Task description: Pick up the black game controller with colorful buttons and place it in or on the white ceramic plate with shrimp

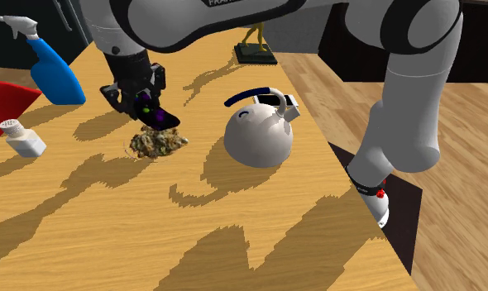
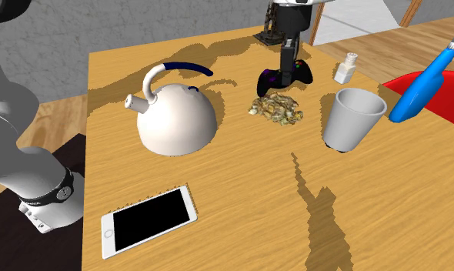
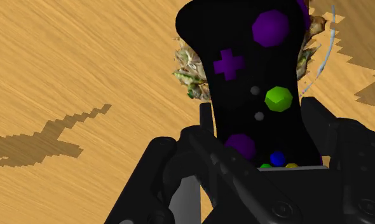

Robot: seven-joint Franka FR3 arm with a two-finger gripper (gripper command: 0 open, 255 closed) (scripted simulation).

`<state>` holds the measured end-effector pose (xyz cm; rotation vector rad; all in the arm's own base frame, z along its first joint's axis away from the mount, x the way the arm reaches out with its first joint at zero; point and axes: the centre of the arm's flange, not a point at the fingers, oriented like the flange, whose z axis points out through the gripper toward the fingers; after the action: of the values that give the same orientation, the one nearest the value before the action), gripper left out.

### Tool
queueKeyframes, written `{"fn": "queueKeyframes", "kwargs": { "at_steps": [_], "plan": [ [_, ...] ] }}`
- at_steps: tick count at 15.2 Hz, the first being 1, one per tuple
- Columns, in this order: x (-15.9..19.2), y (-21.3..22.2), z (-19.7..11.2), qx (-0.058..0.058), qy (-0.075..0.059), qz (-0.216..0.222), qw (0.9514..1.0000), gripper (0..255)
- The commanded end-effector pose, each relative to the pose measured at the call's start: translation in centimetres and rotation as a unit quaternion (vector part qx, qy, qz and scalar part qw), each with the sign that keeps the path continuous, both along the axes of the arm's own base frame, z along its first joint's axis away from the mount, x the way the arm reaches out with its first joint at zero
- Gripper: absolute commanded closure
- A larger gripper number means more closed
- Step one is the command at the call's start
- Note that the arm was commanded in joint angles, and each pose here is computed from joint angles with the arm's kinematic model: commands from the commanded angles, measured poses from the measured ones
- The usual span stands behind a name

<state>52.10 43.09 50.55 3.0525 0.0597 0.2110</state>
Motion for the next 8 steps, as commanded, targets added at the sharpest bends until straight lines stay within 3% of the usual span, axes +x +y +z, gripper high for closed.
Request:
{"fn": "queueKeyframes", "kwargs": {
  "at_steps": [1, 8],
  "plan": [
    [0.0, 0.2, -1.0, 0.0, 0.0, 0.0, 1.0, 255],
    [0.0, 0.2, -5.0, 0.0, 0.0, 0.0, 1.0, 255]
  ]
}}
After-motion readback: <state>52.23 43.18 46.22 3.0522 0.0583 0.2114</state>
